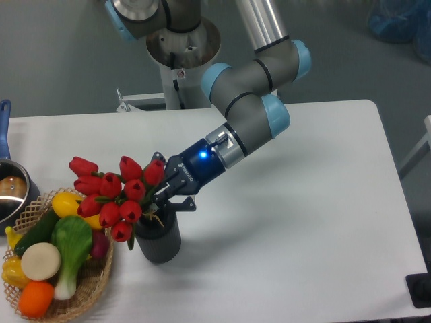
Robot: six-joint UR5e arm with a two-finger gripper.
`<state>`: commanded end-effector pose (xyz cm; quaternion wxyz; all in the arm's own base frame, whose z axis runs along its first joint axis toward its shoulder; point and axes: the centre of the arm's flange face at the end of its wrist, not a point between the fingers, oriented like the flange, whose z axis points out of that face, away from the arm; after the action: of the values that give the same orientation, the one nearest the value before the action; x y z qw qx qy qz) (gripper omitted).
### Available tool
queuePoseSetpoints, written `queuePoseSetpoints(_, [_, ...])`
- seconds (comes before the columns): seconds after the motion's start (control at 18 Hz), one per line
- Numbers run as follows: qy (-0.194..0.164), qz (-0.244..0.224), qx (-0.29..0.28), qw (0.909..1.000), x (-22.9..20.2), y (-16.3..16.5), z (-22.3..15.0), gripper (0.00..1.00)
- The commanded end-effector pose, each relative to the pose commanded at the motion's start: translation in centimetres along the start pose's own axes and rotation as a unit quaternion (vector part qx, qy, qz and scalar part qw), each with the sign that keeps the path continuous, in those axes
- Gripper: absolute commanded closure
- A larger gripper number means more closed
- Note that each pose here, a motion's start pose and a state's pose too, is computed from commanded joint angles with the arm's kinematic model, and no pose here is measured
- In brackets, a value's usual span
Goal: Insert the flowers into the vase
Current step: 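Hold the tulips in the vase and settle the stems down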
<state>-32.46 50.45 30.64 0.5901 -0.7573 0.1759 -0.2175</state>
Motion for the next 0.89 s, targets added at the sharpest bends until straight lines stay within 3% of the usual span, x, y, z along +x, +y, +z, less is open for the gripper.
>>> queuePoseSetpoints(0.89, [0.001, 0.008, 0.000, 1.0000, -0.5, 1.9, 0.1, 0.81])
